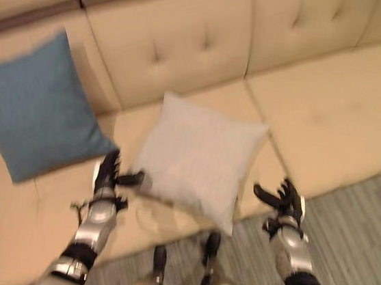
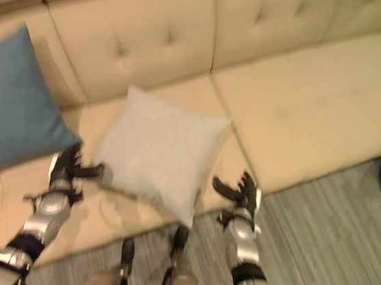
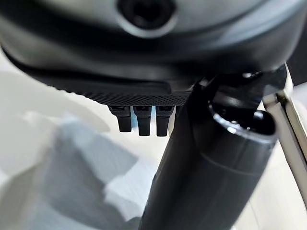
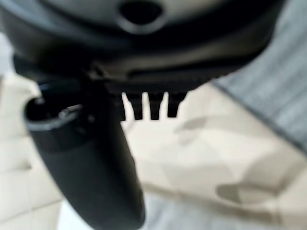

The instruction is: Pick up all the scattered cushions and arrange them neatly on the sofa.

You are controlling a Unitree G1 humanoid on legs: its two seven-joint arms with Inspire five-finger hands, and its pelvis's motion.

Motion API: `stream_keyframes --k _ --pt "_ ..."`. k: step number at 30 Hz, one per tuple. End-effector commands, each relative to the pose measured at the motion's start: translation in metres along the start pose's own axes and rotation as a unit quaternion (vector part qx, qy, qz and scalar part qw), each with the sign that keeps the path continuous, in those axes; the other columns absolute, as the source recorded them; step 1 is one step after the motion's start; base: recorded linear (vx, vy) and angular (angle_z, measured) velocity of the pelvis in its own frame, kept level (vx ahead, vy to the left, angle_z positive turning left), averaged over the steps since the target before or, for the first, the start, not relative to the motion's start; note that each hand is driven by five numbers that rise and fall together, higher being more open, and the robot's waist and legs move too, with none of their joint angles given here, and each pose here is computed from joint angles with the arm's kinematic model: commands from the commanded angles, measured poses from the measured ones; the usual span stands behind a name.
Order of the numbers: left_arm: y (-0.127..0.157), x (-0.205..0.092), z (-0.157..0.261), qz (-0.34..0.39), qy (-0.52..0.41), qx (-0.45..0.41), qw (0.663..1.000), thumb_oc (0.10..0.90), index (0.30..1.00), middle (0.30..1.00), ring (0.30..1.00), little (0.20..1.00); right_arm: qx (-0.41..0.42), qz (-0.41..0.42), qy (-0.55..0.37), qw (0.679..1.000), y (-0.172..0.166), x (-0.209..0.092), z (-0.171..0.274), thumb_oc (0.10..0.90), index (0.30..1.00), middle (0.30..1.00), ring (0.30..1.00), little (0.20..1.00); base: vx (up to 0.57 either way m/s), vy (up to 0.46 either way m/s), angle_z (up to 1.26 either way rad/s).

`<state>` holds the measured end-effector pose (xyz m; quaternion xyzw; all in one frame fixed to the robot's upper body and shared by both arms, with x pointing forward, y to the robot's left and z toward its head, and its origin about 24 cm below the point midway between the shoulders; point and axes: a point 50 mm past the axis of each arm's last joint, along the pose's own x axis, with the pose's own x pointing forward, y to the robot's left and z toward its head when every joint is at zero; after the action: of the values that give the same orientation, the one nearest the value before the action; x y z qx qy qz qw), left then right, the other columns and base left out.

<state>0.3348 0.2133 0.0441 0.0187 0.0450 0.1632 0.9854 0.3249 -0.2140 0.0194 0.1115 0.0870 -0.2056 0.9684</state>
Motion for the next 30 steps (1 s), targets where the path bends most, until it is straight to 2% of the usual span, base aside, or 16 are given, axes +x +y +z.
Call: stream_keyframes --k 1,2,5,12,16,23,24,25,26,30 --pt "0.018 0.017 0.060 0.034 -0.137 -0.004 0.990 0.800 0.900 0.900 0.900 0.900 0.091 0.006 -0.055 0.994 0.003 0.002 0.020 0.800 0.900 0.900 0.900 0.900 -0.02 0.044 0.02" --pt "0.013 0.022 0.077 0.027 -0.160 0.008 0.987 0.800 0.900 0.900 0.900 0.900 0.108 0.024 -0.054 0.992 0.014 0.004 0.023 0.800 0.900 0.900 0.900 0.900 -0.01 0.058 0.04" --pt "0.010 0.027 0.094 0.021 -0.182 0.018 0.983 0.800 0.900 0.900 0.900 0.900 0.109 0.050 -0.052 0.991 0.027 0.003 0.024 0.800 0.900 0.900 0.900 0.900 0.00 0.018 0.02" --pt "-0.018 0.031 0.111 -0.014 -0.197 0.036 0.980 0.800 0.900 0.900 0.900 0.900 0.116 0.120 -0.032 0.985 0.063 -0.010 0.013 0.800 0.900 0.900 0.900 0.900 0.02 0.030 0.04" --pt "-0.041 0.026 0.099 -0.052 -0.184 0.063 0.980 0.800 0.900 0.900 0.900 0.900 0.106 0.179 -0.035 0.978 0.091 -0.020 0.015 0.800 0.900 0.900 0.900 0.900 0.00 0.016 0.03" --pt "-0.073 0.010 0.066 -0.109 -0.136 0.050 0.983 0.800 0.900 0.900 0.900 0.900 0.112 0.222 -0.050 0.967 0.109 -0.030 0.023 0.800 0.900 0.900 0.900 0.900 0.00 0.004 0.02" --pt "-0.079 0.006 0.061 -0.120 -0.129 0.042 0.984 0.742 0.813 0.813 0.813 0.813 0.120 0.224 -0.050 0.966 0.110 -0.031 0.023 0.728 0.792 0.792 0.792 0.792 0.00 0.000 0.00" --pt "-0.083 0.003 0.057 -0.131 -0.123 0.038 0.983 0.400 0.300 0.300 0.300 0.300 0.125 0.226 -0.050 0.965 0.111 -0.032 0.023 0.533 0.500 0.500 0.500 0.500 0.00 0.000 0.00" --pt "-0.087 0.000 0.052 -0.140 -0.115 0.035 0.983 0.400 0.300 0.300 0.300 0.300 0.130 0.228 -0.053 0.964 0.111 -0.032 0.024 0.405 0.307 0.307 0.307 0.307 0.00 0.000 0.00" --pt "-0.093 -0.008 0.044 -0.157 -0.101 0.011 0.982 0.400 0.300 0.300 0.300 0.300 0.137 0.231 -0.060 0.961 0.111 -0.035 0.026 0.400 0.300 0.300 0.300 0.300 0.00 -0.001 0.02"
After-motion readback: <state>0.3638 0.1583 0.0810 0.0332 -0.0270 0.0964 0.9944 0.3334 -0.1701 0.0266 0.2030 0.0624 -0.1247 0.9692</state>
